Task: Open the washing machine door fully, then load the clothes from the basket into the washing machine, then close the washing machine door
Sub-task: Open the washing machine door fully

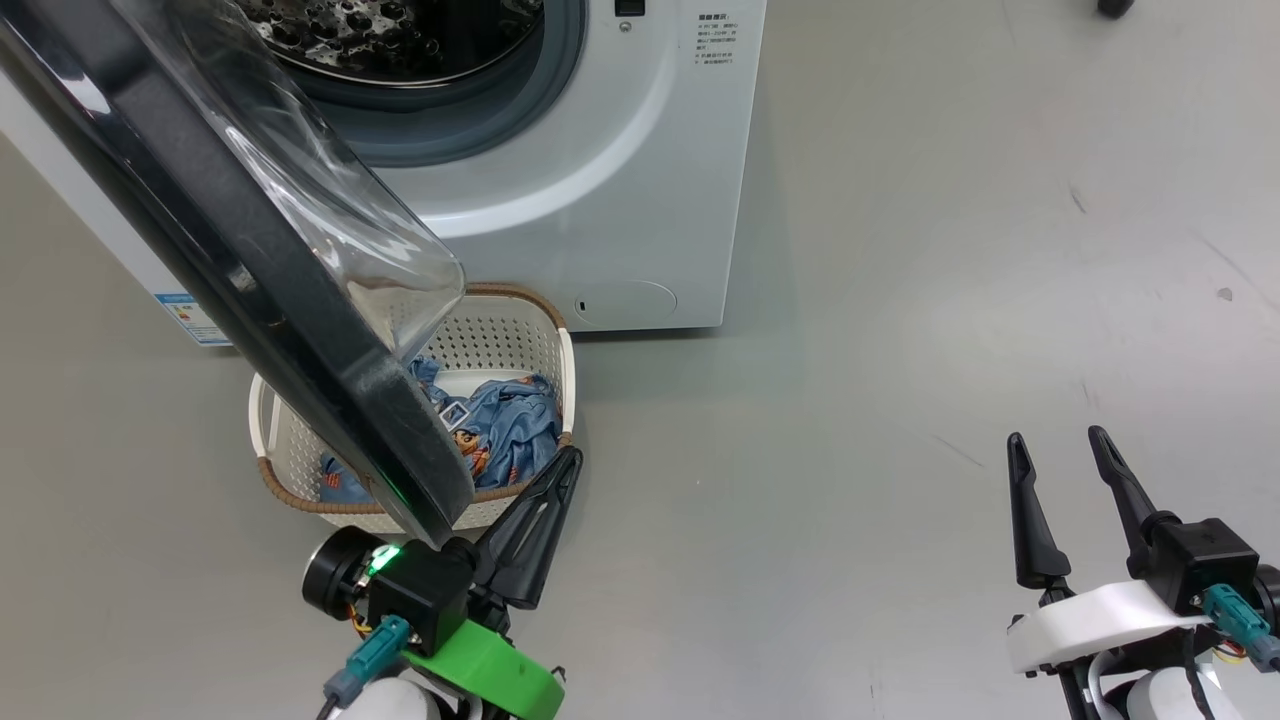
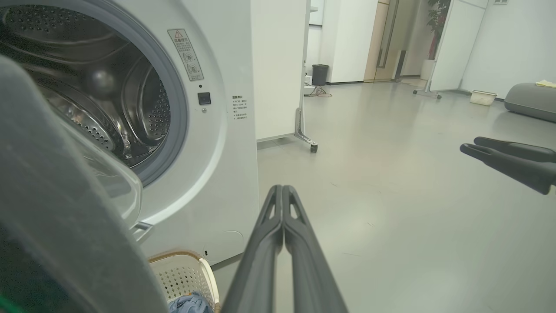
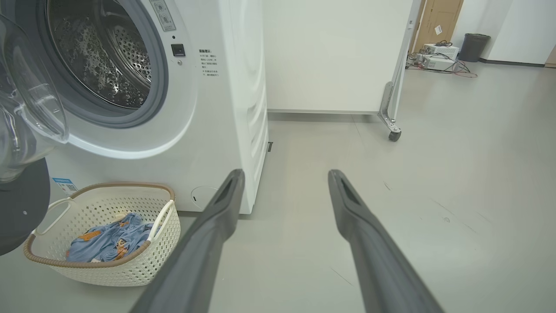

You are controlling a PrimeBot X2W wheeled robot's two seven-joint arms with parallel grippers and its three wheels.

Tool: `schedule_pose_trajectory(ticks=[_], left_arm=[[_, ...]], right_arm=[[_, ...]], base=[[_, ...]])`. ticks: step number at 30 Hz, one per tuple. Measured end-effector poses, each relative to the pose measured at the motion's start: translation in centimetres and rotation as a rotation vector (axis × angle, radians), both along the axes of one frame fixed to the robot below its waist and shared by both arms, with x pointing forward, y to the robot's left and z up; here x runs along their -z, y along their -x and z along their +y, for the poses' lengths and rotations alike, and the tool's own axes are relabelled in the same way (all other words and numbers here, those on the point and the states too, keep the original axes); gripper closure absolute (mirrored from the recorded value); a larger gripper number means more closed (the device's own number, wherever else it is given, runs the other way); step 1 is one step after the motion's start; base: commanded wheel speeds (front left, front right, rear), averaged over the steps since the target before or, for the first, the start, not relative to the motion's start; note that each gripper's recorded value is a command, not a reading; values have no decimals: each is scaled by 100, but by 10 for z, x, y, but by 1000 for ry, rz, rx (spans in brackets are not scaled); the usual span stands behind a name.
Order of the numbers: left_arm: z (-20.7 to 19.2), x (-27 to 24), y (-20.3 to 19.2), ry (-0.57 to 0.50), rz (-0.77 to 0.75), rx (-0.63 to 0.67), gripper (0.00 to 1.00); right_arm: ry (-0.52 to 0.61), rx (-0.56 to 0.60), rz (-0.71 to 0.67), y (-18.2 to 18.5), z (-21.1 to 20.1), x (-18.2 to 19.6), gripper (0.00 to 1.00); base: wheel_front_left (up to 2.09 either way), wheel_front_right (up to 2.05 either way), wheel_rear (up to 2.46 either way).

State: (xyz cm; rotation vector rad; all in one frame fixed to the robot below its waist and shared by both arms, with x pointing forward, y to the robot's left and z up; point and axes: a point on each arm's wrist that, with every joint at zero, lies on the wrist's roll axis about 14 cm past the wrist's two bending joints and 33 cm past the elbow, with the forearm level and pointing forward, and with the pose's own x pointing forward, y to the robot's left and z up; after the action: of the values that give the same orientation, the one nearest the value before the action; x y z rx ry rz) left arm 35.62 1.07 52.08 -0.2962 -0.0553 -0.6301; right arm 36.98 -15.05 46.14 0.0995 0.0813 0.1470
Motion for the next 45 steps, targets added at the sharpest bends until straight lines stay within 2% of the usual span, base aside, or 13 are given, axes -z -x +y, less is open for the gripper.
schedule_pose_trajectory(ticks=[12, 32, 45], left_arm=[[27, -5, -31, 2, -18, -111, 100], [34, 0, -37, 23, 13, -156, 100], [50, -4, -35, 41, 14, -216, 100]], right_arm=[[-8, -38, 14, -9, 10, 6, 0], [-11, -43, 22, -14, 11, 10, 0], [-30, -89, 23, -16, 29, 10, 0]], base=[[0, 0, 0], [0, 0, 0], [0, 0, 0]])
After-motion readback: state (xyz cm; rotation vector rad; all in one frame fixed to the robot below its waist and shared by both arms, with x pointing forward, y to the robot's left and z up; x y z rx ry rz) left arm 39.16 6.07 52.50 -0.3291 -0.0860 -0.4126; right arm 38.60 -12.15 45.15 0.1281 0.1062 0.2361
